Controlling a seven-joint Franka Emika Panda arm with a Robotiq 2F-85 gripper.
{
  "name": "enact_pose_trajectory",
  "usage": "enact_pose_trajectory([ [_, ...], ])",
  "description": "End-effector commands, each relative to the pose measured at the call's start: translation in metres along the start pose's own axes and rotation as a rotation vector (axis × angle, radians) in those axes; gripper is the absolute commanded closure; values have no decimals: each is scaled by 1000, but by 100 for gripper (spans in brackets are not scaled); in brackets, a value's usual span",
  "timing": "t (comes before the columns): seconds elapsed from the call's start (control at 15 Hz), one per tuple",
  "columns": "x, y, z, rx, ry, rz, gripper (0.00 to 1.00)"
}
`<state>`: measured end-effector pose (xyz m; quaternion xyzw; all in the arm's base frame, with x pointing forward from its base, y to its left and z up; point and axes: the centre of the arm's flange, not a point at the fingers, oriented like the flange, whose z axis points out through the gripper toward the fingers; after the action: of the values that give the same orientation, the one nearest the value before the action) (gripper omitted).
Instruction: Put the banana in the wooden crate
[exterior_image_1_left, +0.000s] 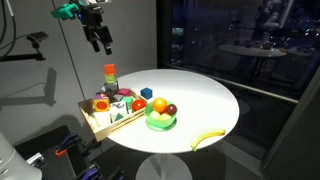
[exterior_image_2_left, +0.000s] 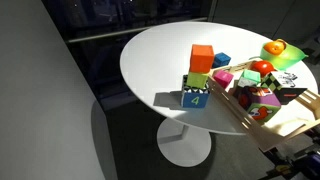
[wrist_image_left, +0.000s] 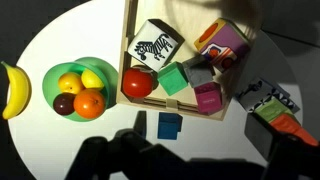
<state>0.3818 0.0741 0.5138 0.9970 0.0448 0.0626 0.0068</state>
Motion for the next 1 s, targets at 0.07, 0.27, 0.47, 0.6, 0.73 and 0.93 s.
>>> enact_pose_trajectory([
  [0.07,0,0,-1,0,2,0,0],
  [0.27,0,0,-1,0,3,0,0],
  [0.47,10,7,-4,1,2,29,0],
  [0.6,15,15,-6,3,3,46,0],
  [0.73,22,27,-7,3,4,71,0],
  [0.93,34,45,-10,12,6,119,0],
])
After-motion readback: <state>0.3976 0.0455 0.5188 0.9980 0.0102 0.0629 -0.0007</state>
